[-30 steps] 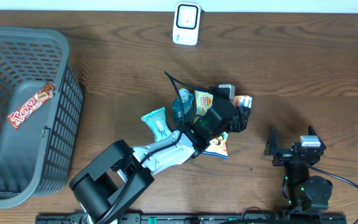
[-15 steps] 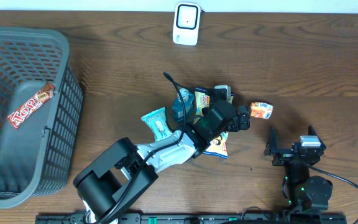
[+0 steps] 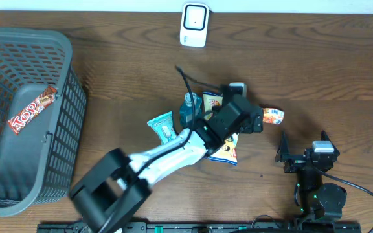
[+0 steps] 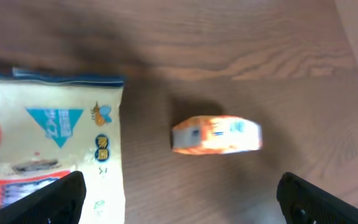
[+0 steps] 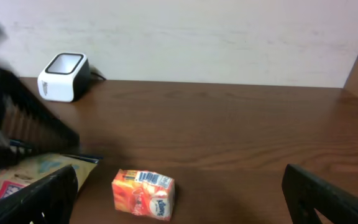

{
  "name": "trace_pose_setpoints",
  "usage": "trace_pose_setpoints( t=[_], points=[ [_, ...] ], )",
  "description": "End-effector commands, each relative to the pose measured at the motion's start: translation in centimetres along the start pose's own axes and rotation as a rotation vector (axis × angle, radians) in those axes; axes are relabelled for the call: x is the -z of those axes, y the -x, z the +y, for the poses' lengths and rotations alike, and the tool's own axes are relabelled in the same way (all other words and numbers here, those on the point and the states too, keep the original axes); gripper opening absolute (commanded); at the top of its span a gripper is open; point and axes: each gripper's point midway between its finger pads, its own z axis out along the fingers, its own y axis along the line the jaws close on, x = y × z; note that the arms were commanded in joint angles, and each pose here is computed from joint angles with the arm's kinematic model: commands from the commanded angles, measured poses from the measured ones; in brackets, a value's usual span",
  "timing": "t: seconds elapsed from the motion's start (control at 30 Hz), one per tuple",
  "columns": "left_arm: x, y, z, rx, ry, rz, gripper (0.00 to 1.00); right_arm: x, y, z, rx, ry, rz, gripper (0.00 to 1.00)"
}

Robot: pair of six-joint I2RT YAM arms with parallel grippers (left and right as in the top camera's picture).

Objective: Scan the item barcode
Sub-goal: 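Carry the Kleenex pack toward the scanner and release it right of snack bag, then reach the left gripper into the basket and grasp the red chocolate bar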

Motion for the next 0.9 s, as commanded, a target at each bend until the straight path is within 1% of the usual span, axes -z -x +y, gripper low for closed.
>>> trace_pose_setpoints(
  t=[0.0,0.1,0.17,0.3,0.37,0.47,0.53,0.67,0.77,0.83,0.87],
  points=[
    [5.5,5.9,-5.0,-0.111,-0.084,-0.111,0.98,0.0,0.0,0.1,-0.009,0.004,0.0,0.99],
    [8.8,7.6,-6.0,-0.17,-0.071,-0.114,0.98,0.0,0.0,0.1,-0.009,0.004,0.0,0.99],
    [11.0,9.0,-5.6,-0.204,-0.035,-0.124,0.98,0.0,0.0,0.1,-0.009,0.004,0.0,0.99],
    [15.9,13.2,-1.1,-0.156,0.147,-0.214,0.98,0.0,0.0,0.1,-0.009,0.003,0.0,0.99],
    [18.7,15.3,1.9,-0.11,0.223,-0.265,0.98,0.0,0.0,0.1,-0.009,0.003,0.0,0.99],
    [22.8,17.8,5.8,-0.026,0.295,-0.334,0.98,0.0,0.0,0.1,-0.009,0.004,0.0,0.99],
    [26.0,19.5,8.6,0.046,0.343,-0.403,0.98,0.0,0.0,0.1,-0.009,0.003,0.0,0.99],
    [33.2,22.4,13.6,0.199,0.426,-0.587,0.98,0.0,0.0,0.1,-0.009,0.003,0.0,0.99],
    [37.8,23.0,17.2,0.275,0.518,-0.685,0.98,0.0,0.0,0.1,-0.009,0.003,0.0,0.99],
    [40.9,22.4,20.7,0.351,0.645,-0.737,0.98,0.0,0.0,0.1,-0.009,0.004,0.0,0.99],
    [42.3,21.7,22.7,0.415,0.725,-0.757,0.98,0.0,0.0,0.1,-0.009,0.003,0.0,0.99]
  ],
)
